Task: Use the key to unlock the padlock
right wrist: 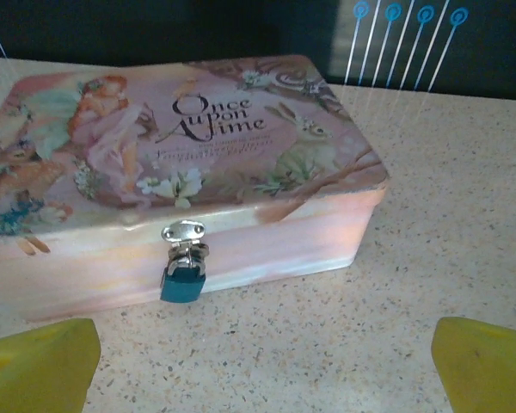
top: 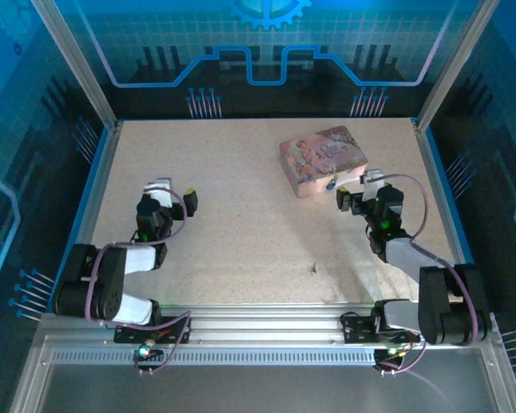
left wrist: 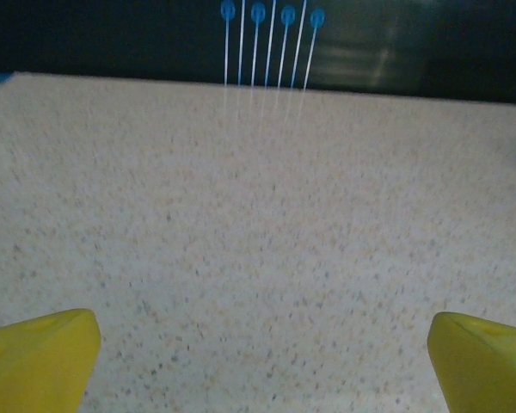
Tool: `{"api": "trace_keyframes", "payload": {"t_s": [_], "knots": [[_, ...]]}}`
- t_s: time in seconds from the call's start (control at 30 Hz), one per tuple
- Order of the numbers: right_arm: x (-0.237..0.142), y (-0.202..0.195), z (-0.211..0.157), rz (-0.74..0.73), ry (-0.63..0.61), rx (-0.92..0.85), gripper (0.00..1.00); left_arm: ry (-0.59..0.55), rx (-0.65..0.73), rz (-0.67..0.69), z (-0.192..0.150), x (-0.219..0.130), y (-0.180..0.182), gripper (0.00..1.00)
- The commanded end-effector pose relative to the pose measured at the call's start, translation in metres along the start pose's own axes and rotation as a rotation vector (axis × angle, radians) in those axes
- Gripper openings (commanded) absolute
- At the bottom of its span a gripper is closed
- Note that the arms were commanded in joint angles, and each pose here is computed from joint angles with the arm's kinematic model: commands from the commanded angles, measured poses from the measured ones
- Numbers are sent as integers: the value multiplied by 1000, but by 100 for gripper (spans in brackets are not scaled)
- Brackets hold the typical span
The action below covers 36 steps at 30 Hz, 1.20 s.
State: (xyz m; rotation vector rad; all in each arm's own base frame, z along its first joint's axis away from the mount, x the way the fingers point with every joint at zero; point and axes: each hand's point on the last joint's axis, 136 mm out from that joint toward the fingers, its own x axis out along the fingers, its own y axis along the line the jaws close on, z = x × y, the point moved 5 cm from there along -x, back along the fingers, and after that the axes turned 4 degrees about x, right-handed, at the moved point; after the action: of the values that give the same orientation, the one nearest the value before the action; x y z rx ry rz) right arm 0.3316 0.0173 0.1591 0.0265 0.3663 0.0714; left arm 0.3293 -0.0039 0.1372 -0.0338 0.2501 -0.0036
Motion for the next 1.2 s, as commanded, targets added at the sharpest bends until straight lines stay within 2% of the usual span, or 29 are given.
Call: {"api": "trace_keyframes", "payload": {"t_s": [0.0, 0.1, 0.2, 0.3, 0.4, 0.47, 0.5, 0.6, 0.8, 1.17], "knots": [[-9, -5, 12, -10, 57, 66, 100, 11, -5, 40, 18, -8, 5, 99], [-13, -8, 22, 46, 109, 155, 100, 73, -134, 35, 36, -14, 3, 99], [-10, -22, 32, 35, 174, 306, 100, 129, -313, 16, 49, -15, -2, 99], [-6, -32, 41, -11, 238, 420, 100, 165, -437, -54, 49, -13, -14, 99], [1, -34, 46, -21, 279, 426, 100, 210, -502, -100, 45, -10, -31, 99], [8, -34, 43, 14, 297, 404, 100, 235, -528, -148, 44, -7, -49, 99], [13, -34, 55, 45, 266, 394, 100, 254, -535, -177, 43, -4, -61, 99], [29, -36, 63, 129, 234, 406, 100, 318, -547, -256, 42, 6, -94, 99], [74, -52, 67, 217, 320, 454, 100, 388, -559, -359, 42, 35, -150, 99], [139, -72, 52, 251, 403, 492, 100, 460, -550, -535, 48, 84, -240, 96]]}}
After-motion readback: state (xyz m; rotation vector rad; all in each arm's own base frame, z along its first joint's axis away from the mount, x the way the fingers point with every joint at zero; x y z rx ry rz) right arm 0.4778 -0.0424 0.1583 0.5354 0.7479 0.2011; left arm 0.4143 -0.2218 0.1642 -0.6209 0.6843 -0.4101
